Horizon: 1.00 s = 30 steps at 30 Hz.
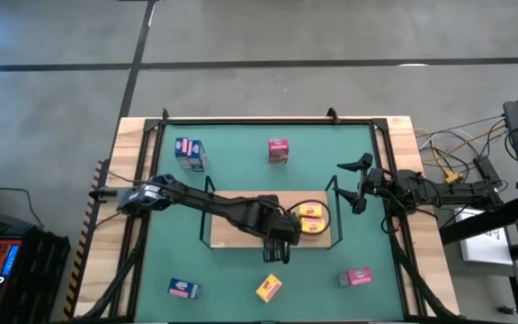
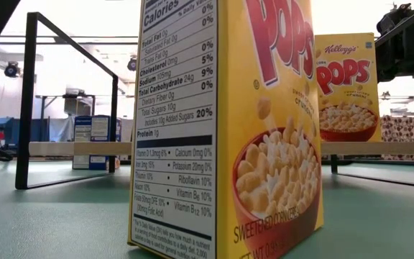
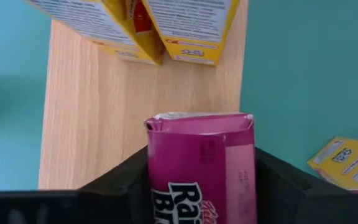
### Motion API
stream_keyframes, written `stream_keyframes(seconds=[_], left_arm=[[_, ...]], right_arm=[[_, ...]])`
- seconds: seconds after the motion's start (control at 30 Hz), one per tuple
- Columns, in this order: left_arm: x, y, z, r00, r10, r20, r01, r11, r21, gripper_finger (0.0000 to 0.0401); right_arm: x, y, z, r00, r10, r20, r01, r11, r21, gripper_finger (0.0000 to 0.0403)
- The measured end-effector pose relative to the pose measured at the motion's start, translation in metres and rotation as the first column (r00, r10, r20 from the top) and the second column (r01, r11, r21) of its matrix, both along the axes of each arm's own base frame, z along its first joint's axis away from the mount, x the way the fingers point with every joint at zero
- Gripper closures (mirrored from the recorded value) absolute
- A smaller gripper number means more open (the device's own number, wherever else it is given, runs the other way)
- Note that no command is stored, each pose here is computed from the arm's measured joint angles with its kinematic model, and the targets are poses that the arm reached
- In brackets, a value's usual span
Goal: Stack cereal on shelf
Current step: Put the middle pink cereal box on the shelf, then put the bottom blue cereal box on the shelf
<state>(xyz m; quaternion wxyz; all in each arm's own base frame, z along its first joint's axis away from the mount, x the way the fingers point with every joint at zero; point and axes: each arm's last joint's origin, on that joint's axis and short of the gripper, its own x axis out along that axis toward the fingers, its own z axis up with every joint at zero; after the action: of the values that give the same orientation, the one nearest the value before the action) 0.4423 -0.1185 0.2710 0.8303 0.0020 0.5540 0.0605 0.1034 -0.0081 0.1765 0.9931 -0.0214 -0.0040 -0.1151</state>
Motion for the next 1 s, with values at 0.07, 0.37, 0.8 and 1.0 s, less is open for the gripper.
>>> stream_keyframes(seconds=[0.07, 0.37, 0.8, 1.0], left_arm=[[0.0, 0.0, 0.0, 1.0, 0.0, -0.001, 0.0, 1.0, 0.0, 0.0186], [-0.007, 0.001, 0.017, 0.999, 0.032, -0.024, -0.032, 0.999, -0.005, 0.0108], [-0.044, 0.009, 0.059, 0.967, 0.21, -0.145, -0.213, 0.977, -0.003, 0.0095], [-0.069, 0.012, 0.076, 0.925, 0.359, -0.123, -0.369, 0.928, -0.061, 0.0095]], right_arm=[[0.0, 0.0, 0.0, 1.0, 0.0, 0.0, 0.0, 1.0, 0.0, 0.0033], [0.0, 0.0, 0.0, 1.0, 0.0, 0.0, 0.0, 1.0, 0.0, 0.0033], [0.0, 0.0, 0.0, 1.0, 0.0, 0.0, 0.0, 1.0, 0.0, 0.0033], [0.0, 0.0, 0.0, 1.0, 0.0, 0.0, 0.0, 1.0, 0.0, 0.0033]])
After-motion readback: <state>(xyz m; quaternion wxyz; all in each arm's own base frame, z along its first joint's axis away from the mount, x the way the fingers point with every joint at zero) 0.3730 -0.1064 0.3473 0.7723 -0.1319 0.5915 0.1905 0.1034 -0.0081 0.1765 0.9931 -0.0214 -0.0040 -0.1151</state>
